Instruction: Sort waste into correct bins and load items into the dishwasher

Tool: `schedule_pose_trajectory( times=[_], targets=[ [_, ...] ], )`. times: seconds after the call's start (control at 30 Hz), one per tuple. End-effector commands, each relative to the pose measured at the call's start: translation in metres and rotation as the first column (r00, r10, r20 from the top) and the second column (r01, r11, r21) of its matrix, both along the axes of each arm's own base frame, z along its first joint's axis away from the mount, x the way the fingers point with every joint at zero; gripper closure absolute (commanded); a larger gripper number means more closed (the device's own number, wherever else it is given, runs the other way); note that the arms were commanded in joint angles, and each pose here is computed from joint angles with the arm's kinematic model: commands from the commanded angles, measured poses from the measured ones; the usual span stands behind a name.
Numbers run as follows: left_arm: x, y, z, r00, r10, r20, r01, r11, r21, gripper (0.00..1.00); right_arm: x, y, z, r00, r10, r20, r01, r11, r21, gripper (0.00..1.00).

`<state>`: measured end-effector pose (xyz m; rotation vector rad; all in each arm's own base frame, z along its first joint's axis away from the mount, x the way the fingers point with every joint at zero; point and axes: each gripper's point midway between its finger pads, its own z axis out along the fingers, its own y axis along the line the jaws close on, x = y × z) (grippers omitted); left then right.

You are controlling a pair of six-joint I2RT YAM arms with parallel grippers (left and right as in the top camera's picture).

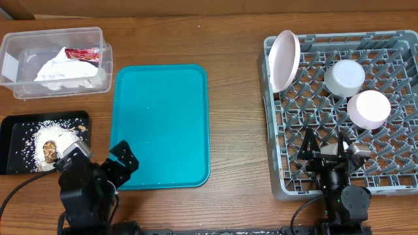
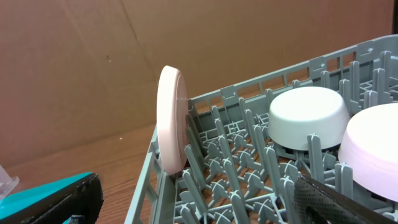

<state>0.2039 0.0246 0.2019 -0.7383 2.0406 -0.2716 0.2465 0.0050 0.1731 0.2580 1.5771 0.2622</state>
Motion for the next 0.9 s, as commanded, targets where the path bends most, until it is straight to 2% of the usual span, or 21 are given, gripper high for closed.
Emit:
schedule_pose_trajectory(
  times=[0.0,0.2,0.43,0.6,0.87],
  targets=[
    [0.005,-0.022,0.001,0.976,-0.208,0.065,0.199,0.972,0.123,0.0,0.0,0.0,-0.001,1.0,-0.001,0.005,0.001,1.0,-0.004,0.0],
    [0.026,-0.054,-0.016,0.902,-0.367,0.228,0.349,0.93,0.117,0.0,0.0,0.0,-0.001,1.0,-0.001,0.005,0.001,1.0,-0.004,0.0],
    [0.037,-0.071,-0.048,0.817,-0.449,0.361,0.422,0.893,0.155,0.0,0.0,0.0,-0.001,1.0,-0.001,0.005,0.001,1.0,-0.004,0.0],
    [0.037,-0.069,-0.055,0.797,-0.445,0.408,0.404,0.896,0.187,0.0,0.0,0.0,-0.001,1.0,-0.001,0.005,0.001,1.0,-0.004,0.0],
    [0.039,-0.05,-0.036,0.8,-0.365,0.477,0.278,0.929,0.245,0.0,0.0,0.0,-0.001,1.0,-0.001,0.005,0.001,1.0,-0.004,0.0]
  ],
)
